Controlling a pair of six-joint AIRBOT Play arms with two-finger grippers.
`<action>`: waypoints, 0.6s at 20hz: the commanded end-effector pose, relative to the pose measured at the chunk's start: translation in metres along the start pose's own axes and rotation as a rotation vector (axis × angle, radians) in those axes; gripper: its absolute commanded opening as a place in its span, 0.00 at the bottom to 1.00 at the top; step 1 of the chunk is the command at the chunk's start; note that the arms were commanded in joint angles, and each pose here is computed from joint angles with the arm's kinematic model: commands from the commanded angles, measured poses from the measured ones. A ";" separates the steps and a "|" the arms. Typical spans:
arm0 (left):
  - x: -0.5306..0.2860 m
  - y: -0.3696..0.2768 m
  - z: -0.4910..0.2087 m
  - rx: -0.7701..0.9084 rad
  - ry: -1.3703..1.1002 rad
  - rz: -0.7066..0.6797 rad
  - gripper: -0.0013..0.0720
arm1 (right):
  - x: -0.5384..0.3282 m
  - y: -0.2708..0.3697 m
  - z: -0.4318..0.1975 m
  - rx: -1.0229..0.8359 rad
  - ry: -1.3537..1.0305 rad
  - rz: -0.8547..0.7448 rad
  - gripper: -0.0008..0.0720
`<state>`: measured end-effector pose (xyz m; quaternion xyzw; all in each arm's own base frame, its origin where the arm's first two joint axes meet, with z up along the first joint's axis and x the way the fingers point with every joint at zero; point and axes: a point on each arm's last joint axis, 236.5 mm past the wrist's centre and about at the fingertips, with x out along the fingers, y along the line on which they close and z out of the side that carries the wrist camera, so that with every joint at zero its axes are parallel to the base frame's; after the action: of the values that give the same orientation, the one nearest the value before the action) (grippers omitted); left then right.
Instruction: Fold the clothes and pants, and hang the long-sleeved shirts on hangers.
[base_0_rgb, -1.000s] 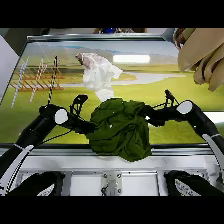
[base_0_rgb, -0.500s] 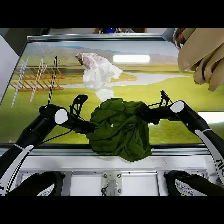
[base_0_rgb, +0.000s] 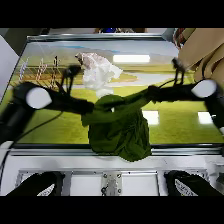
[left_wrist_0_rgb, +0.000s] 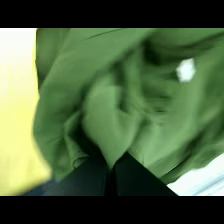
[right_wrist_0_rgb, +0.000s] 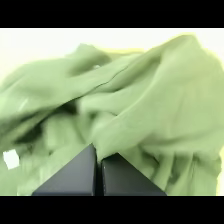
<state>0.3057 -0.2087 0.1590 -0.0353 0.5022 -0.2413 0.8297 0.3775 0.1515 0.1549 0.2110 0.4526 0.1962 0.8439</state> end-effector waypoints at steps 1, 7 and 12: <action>-0.154 -0.073 0.087 0.125 -0.432 -0.139 0.03 | -0.140 0.089 0.058 -0.251 -0.258 0.040 0.03; -0.387 -0.188 0.105 0.301 -1.037 -0.527 0.03 | -0.355 0.225 0.068 -0.444 -0.787 0.290 0.03; -0.444 -0.190 0.098 0.272 -1.302 -0.645 0.03 | -0.419 0.247 0.050 -0.462 -0.971 0.364 0.03</action>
<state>0.1729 -0.2266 0.5863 -0.1761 -0.0646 -0.4676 0.8638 0.2047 0.1364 0.5650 0.1495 -0.0235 0.3074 0.9395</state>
